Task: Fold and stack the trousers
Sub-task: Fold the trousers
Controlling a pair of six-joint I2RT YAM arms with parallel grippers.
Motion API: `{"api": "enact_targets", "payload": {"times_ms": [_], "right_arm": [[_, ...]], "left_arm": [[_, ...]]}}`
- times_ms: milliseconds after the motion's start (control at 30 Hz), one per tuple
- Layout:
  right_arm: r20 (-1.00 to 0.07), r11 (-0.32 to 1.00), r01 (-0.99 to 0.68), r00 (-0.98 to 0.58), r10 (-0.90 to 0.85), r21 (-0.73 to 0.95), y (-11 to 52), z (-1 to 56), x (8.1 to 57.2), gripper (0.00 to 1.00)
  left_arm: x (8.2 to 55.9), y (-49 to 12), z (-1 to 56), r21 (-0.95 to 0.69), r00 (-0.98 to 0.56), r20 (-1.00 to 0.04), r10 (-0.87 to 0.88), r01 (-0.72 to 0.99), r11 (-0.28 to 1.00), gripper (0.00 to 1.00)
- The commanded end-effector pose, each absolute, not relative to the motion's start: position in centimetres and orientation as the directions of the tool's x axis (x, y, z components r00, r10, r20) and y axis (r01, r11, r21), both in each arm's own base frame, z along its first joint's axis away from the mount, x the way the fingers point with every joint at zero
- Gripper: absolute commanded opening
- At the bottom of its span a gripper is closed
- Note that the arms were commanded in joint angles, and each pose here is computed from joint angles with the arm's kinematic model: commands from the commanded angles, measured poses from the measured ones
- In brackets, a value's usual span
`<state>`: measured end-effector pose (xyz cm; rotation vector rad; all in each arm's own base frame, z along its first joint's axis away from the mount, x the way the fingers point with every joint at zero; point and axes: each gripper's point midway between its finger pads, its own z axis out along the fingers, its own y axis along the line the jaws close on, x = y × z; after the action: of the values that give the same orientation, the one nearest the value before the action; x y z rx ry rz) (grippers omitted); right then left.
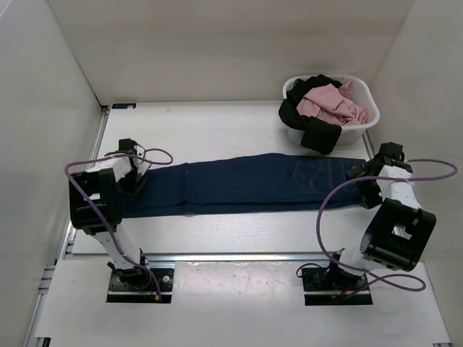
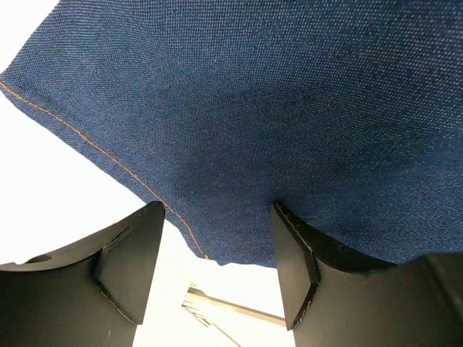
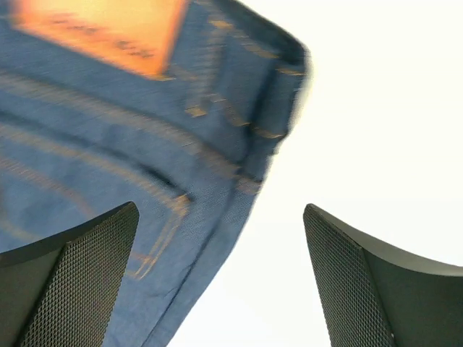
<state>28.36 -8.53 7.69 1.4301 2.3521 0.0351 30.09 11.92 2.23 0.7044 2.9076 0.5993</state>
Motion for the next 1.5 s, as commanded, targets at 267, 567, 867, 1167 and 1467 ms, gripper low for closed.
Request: {"api": "enact_targets", "payload": {"times_ms": [267,567,867,1167,1467], "right_arm": [[-0.210,0.397,0.887,-0.352,0.912,0.235,-11.1,-0.1,32.7,0.80],[-0.245,0.329,0.926,-0.280,0.928,0.187,-13.2,-0.8,30.6,0.00],[-0.565,0.523,0.851,-0.406,0.718,0.054,-15.6,9.6,30.1,0.00],[-0.781,0.833,0.549,-0.549,0.296,-0.071,-4.7,18.3,30.7,0.00],[-0.827,0.963,0.002,-0.512,-0.231,-0.270,20.5,21.4,29.9,0.00]], "left_arm": [[28.5,9.3,1.2,0.271,-0.908,-0.048,0.417,0.390,0.880,0.72],[27.4,9.0,0.8,0.266,-0.905,-0.022,0.424,0.403,0.875,0.72],[27.3,8.8,1.1,0.309,-0.896,0.004,0.445,0.424,0.851,0.72],[27.3,6.7,1.9,0.349,-0.863,-0.002,0.505,0.472,0.809,0.72],[27.3,6.4,1.1,0.366,-0.881,0.043,0.472,0.453,0.813,0.72]]}}
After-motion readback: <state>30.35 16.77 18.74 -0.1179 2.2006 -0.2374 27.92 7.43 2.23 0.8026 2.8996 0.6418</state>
